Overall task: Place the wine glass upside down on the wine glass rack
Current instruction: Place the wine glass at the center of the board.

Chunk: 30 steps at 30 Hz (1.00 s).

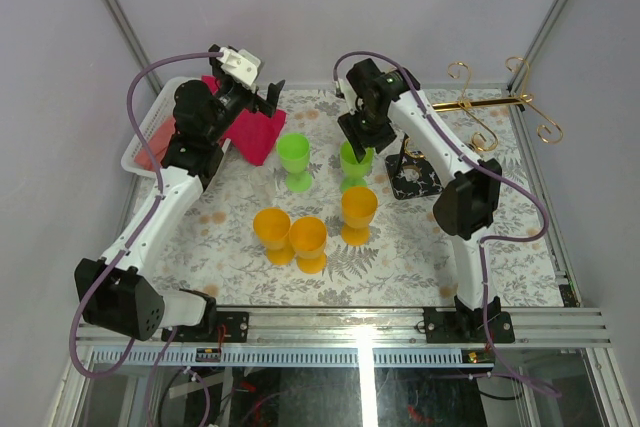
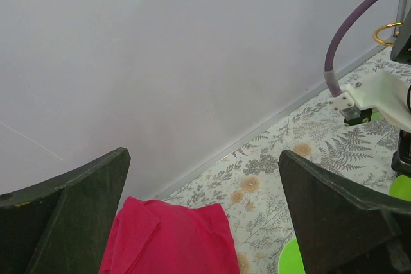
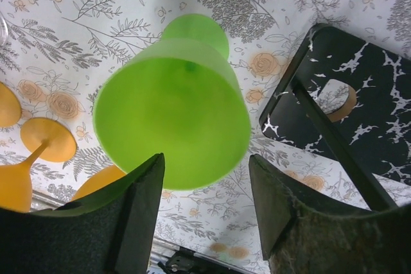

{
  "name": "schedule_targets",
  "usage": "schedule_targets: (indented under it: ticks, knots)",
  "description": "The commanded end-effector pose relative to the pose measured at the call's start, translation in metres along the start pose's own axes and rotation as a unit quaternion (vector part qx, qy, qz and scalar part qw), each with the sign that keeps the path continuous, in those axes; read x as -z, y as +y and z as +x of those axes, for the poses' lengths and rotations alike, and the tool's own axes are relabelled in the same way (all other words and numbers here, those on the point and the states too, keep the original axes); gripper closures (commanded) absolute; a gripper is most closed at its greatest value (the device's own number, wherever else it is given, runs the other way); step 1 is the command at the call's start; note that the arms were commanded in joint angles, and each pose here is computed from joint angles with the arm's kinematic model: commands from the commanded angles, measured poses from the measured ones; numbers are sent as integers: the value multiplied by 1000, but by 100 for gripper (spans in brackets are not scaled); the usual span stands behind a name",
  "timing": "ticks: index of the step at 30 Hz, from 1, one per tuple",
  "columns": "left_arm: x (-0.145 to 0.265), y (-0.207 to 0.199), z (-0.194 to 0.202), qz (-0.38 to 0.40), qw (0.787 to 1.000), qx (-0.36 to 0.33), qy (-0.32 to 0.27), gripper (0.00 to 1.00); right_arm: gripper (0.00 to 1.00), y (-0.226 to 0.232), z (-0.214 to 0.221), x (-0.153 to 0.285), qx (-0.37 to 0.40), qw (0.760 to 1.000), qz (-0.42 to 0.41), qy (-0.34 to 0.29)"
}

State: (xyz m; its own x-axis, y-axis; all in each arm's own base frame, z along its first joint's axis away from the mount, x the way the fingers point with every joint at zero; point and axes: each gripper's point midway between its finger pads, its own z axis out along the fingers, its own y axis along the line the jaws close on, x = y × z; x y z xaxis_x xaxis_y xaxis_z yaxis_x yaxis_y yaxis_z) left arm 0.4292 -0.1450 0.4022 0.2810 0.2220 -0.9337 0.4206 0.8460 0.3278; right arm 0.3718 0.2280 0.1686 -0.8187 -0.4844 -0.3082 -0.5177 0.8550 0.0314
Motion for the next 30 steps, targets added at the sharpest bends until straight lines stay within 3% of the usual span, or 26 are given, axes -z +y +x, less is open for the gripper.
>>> schedule_targets:
  ticks: [1, 12, 13, 14, 18, 24, 30]
  knots:
    - [6, 6, -16, -10, 1000, -11, -25, 0, 35, -4, -19, 51, 1, 997, 26, -76]
    - [5, 9, -23, -17, 999, -7, -36, 0, 13, -4, -60, 109, -5, 973, 32, -229]
    - [5, 9, -24, -17, 999, -6, -37, 0, 3, -2, -63, 117, -4, 969, 26, -247]
    - [4, 10, -26, -18, 999, -6, -39, 0, 0, 0, -66, 122, -2, 965, 22, -261]
    - [4, 10, -28, -17, 999, -6, -42, 0, 1, 7, -75, 138, 5, 952, 4, -307]
    - [6, 10, -28, -18, 999, -5, -42, 0, 0, 12, -79, 143, 11, 948, -10, -318]
    - [8, 15, -39, -28, 998, -2, -54, 0, 0, 4, -85, 174, -5, 928, 12, -373]
